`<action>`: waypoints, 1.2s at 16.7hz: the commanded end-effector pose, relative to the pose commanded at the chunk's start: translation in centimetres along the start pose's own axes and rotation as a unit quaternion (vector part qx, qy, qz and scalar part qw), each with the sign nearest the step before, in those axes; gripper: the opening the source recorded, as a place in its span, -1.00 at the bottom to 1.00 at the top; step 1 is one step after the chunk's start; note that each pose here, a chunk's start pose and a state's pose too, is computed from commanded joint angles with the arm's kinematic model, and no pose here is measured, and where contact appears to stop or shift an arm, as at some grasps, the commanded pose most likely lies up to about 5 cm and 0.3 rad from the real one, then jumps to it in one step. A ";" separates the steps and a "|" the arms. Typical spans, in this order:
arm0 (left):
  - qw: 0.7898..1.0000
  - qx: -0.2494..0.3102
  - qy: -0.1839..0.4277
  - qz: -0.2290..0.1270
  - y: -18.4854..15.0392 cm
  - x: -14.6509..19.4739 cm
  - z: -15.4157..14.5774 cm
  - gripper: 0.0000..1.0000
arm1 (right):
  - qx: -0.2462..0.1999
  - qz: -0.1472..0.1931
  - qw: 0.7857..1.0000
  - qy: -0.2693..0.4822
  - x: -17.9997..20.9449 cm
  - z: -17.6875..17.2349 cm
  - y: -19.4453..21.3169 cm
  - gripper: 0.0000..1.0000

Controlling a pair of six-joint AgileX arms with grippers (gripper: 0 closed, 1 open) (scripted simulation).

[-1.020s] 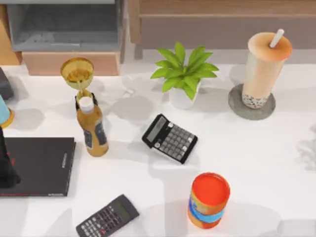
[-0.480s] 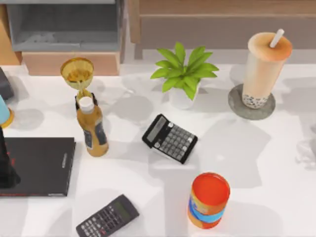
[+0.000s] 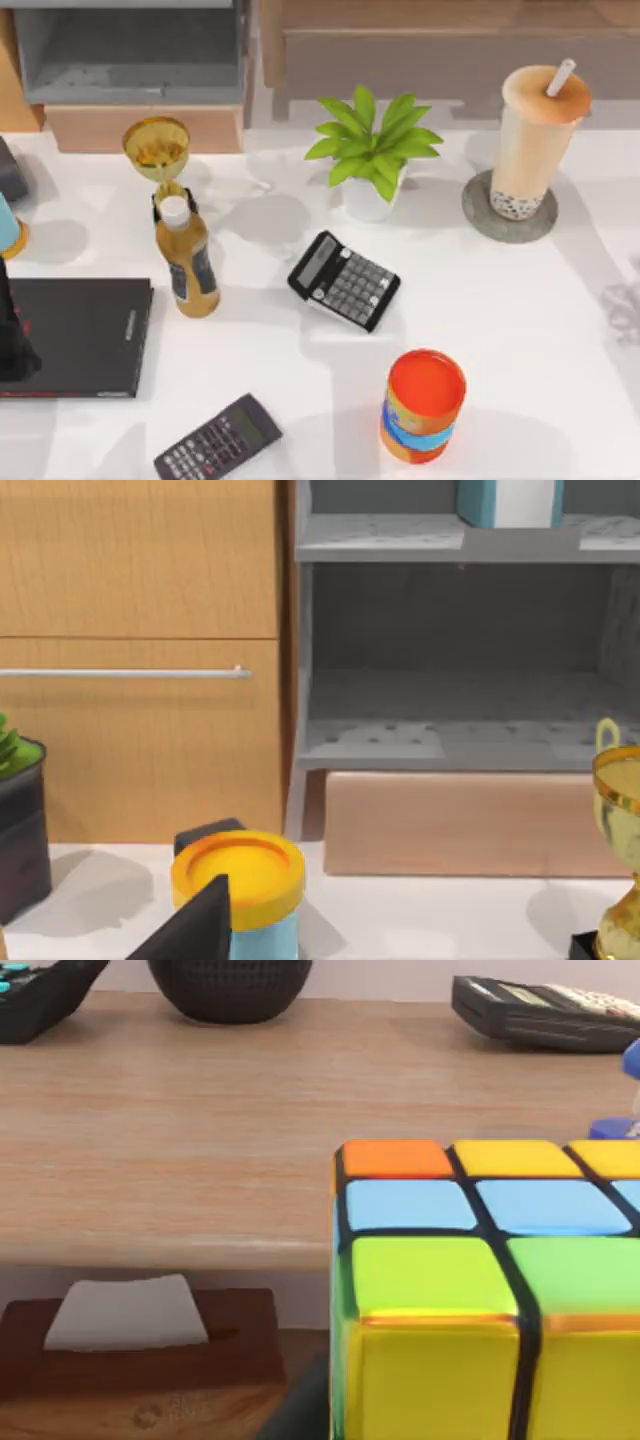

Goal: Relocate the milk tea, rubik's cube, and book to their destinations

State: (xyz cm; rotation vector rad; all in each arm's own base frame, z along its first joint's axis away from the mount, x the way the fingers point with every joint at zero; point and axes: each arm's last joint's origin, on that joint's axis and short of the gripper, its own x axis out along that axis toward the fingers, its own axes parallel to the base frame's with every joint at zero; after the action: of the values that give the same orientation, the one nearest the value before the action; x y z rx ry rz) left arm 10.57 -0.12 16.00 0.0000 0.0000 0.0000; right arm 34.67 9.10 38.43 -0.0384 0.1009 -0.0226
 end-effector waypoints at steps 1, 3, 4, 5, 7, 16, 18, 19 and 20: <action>1.000 0.000 0.000 0.000 0.0 0.0 0.0 1.00 | 0.007 0.003 1.000 -0.020 0.4 0.5 0.9 -1.00; 1.000 0.000 0.000 0.000 0.0 0.0 0.0 1.00 | 0.017 0.007 0.999 -0.045 0.9 1.2 2.1 -1.00; 1.000 0.000 0.000 0.000 0.0 0.0 0.0 1.00 | 0.019 0.008 0.999 -0.051 1.0 1.4 2.4 -1.00; 1.000 0.000 0.000 0.000 0.0 0.0 0.0 1.00 | 0.019 0.008 0.998 -0.052 1.0 1.4 2.5 -1.00; 1.000 0.000 0.000 0.000 0.0 0.0 0.0 1.00 | 0.019 0.008 0.998 -0.052 1.0 1.4 2.5 -1.00; 1.000 0.000 0.000 0.000 0.0 0.0 0.0 1.00 | 0.022 0.005 0.998 -0.059 4.8 2.9 2.5 -1.00; 1.000 0.000 0.000 0.000 0.0 0.0 0.0 1.00 | 0.023 0.005 0.998 -0.062 6.5 3.2 2.5 -1.00; 1.000 0.000 0.000 0.000 0.0 0.0 0.0 1.00 | 0.023 0.005 0.998 -0.064 7.3 3.4 2.5 -1.00; 1.000 0.000 0.000 0.000 0.0 0.0 0.0 1.00 | 0.023 0.006 0.998 -0.065 8.1 3.4 2.5 -1.00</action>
State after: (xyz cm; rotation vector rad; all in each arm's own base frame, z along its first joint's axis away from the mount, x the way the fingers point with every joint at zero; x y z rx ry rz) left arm 10.57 -0.12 16.00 0.0000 0.0000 0.0000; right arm 43.10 11.52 40.93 0.0075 -0.0292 -0.0114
